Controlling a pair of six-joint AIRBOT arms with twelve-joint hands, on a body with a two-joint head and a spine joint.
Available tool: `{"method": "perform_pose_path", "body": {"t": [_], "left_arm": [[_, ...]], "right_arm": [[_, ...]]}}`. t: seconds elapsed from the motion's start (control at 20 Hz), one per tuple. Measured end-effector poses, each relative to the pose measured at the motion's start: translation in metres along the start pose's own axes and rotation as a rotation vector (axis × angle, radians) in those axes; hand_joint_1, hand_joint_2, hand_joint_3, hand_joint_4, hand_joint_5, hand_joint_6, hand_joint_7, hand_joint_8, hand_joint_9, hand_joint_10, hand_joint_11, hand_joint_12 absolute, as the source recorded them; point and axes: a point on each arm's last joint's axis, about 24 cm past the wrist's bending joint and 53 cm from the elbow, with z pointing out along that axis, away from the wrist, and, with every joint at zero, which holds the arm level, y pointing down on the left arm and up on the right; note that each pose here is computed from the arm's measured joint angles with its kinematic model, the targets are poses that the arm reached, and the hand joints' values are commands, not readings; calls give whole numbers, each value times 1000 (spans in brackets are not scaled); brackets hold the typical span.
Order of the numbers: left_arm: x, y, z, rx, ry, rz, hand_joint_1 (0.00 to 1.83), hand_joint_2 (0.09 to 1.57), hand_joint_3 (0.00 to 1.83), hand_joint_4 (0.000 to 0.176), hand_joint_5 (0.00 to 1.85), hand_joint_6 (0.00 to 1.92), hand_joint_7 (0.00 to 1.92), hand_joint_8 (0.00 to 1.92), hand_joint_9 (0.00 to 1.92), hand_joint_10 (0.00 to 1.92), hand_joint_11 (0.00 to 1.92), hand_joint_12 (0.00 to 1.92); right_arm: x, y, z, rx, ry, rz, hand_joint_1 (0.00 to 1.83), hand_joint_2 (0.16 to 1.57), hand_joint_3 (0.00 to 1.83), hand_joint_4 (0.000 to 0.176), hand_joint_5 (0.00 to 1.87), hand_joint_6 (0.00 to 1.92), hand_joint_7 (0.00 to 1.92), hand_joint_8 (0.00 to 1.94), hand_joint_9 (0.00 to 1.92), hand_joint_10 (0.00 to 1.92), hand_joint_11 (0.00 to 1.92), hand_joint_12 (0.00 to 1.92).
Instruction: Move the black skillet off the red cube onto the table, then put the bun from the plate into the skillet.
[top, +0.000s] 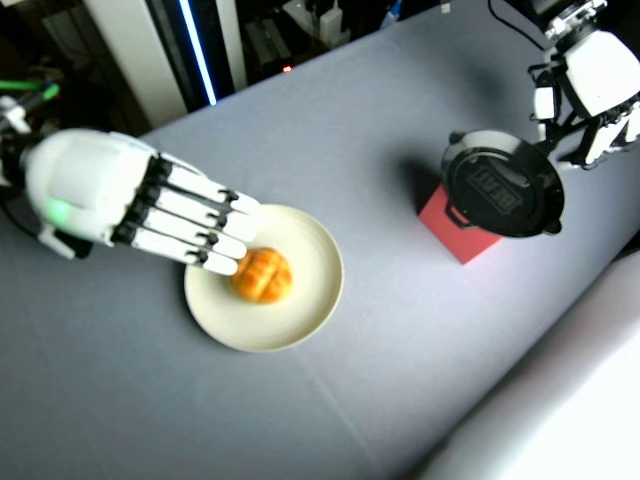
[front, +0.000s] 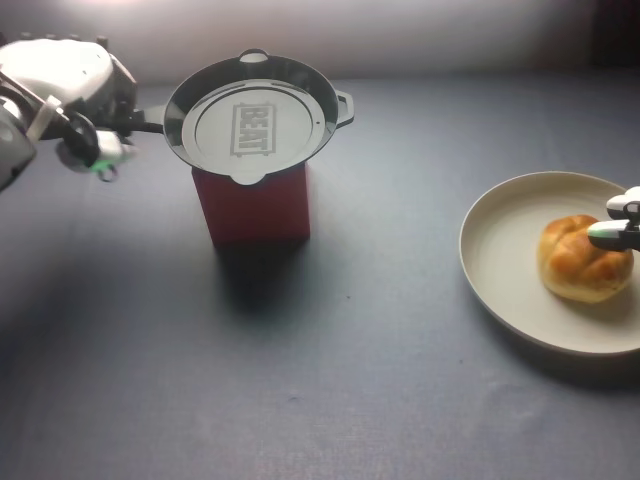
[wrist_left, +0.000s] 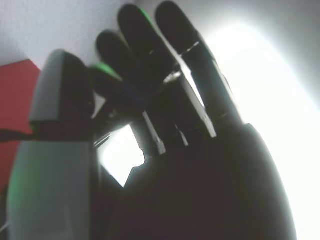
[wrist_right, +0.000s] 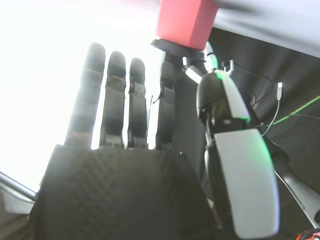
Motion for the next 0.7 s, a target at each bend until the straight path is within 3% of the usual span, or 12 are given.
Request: {"method": "perform_pose_path", "body": {"t": [0.05,0.1,0.15,0.2,0.25,0.3,0.35,0.4,0.5,0.6,0.7], "left_arm": [[5,0,-1,4,6,-26,955,1176,3,51,699,1873,1005,1886,1131,1911,1119,1919],[10,2,-3,7,11,-53,918,1207,8,62,747,1911,1051,1914,1130,1919,1119,1921],[12,5,-5,7,9,-81,897,1236,3,107,806,1919,1101,1920,1174,1921,1160,1921],[12,6,-8,12,-3,-112,890,1269,8,140,900,1921,1190,1921,1290,1921,1228,1921],[11,7,-10,19,-14,-131,955,1311,8,169,1010,1921,1303,1921,1441,1921,1434,1921],[11,6,-11,22,-18,-147,1034,1328,4,174,1102,1921,1411,1921,1566,1921,1577,1921],[8,5,-14,32,-32,-146,1168,1332,1,168,1176,1921,1478,1921,1636,1921,1656,1921],[6,4,-16,36,-46,-152,1311,1305,0,162,1204,1921,1486,1921,1646,1921,1661,1921],[6,2,-19,56,-56,-187,1362,1296,0,143,1209,1921,1426,1921,1590,1921,1626,1921],[8,2,-25,74,-64,-245,1416,1273,0,129,1147,1921,1382,1921,1570,1921,1609,1921],[2,-1,-29,92,-85,-247,1469,1247,0,115,1209,1921,1422,1921,1601,1921,1636,1921]], "right_arm": [[0,-1,0,2,0,0,742,1321,3,52,544,3,419,4,397,2,401,10],[0,-1,0,3,0,0,747,1322,2,54,546,3,421,4,402,3,403,11],[0,-1,0,5,0,0,750,1320,1,48,551,5,421,3,404,4,404,12],[0,-1,0,5,0,0,749,1316,0,40,559,8,425,5,404,3,408,14],[0,-1,0,4,1,0,746,1317,0,45,558,7,427,5,402,2,407,13],[1,-1,0,2,1,1,721,1320,1,40,559,5,431,5,409,4,412,16],[1,-1,0,3,2,3,694,1325,3,28,562,4,437,5,417,5,419,19],[1,-1,0,3,3,4,669,1329,4,25,564,3,437,3,418,4,418,19],[1,-2,0,6,3,5,661,1337,6,0,567,4,439,3,421,4,423,21],[2,-2,0,8,6,7,654,1339,6,0,572,5,438,2,425,5,434,26],[2,-2,0,7,5,8,648,1338,4,0,580,7,441,3,424,4,434,26]]}}
